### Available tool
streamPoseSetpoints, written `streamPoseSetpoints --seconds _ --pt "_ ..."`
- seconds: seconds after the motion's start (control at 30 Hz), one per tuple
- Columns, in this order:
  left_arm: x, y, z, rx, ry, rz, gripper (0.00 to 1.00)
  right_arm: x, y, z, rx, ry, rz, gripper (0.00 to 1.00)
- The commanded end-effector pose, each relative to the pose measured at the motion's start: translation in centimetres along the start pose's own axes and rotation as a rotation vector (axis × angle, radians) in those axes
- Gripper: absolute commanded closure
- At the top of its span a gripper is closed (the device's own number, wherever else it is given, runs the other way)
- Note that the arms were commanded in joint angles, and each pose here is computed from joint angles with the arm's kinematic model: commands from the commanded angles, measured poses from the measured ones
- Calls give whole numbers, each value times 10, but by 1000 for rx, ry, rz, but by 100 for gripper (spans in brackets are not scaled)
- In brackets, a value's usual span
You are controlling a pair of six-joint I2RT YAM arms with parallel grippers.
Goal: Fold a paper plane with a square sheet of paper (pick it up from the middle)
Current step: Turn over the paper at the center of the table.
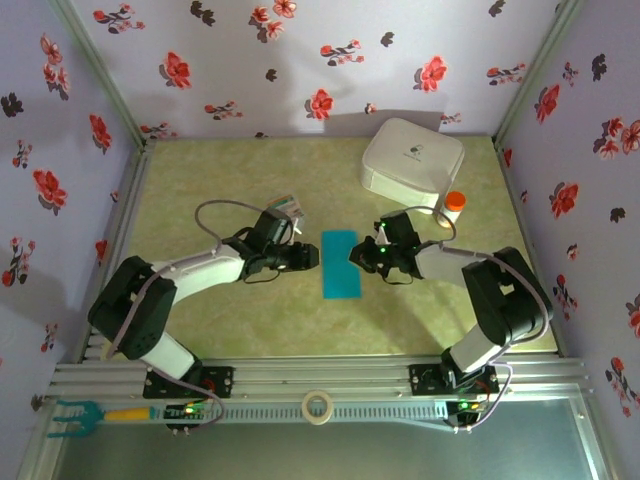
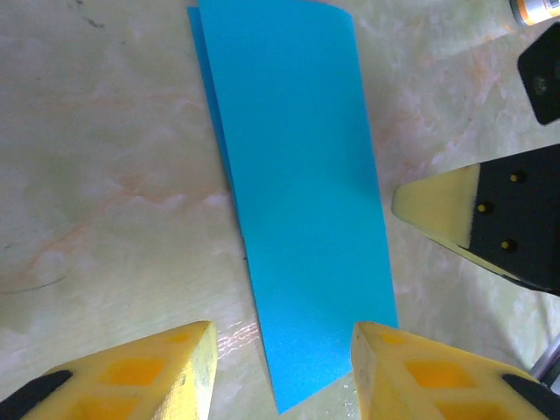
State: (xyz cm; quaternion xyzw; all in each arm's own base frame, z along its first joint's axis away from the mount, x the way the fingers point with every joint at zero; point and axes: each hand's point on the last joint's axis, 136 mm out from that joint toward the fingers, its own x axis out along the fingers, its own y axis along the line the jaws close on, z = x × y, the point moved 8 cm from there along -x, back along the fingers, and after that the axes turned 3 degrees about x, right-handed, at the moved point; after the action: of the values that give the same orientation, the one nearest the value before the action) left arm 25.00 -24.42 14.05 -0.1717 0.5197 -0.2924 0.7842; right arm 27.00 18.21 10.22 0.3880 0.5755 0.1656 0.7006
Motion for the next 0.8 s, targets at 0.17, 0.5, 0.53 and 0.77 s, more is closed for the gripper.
streamPoseSetpoints --seconds 0.17,0.5,0.53,0.77 --pt "6 -5 8 -27 15 -41 56 15 -22 -6 46 56 -24 88" --pt "10 -4 8 -38 33 -35 56 16 -25 -9 99 46 16 87" --pt "11 -4 8 -38 34 -35 56 14 -21 -9 96 41 26 87" --pt "15 -4 9 -48 48 -39 55 2 -13 -3 79 -4 43 87"
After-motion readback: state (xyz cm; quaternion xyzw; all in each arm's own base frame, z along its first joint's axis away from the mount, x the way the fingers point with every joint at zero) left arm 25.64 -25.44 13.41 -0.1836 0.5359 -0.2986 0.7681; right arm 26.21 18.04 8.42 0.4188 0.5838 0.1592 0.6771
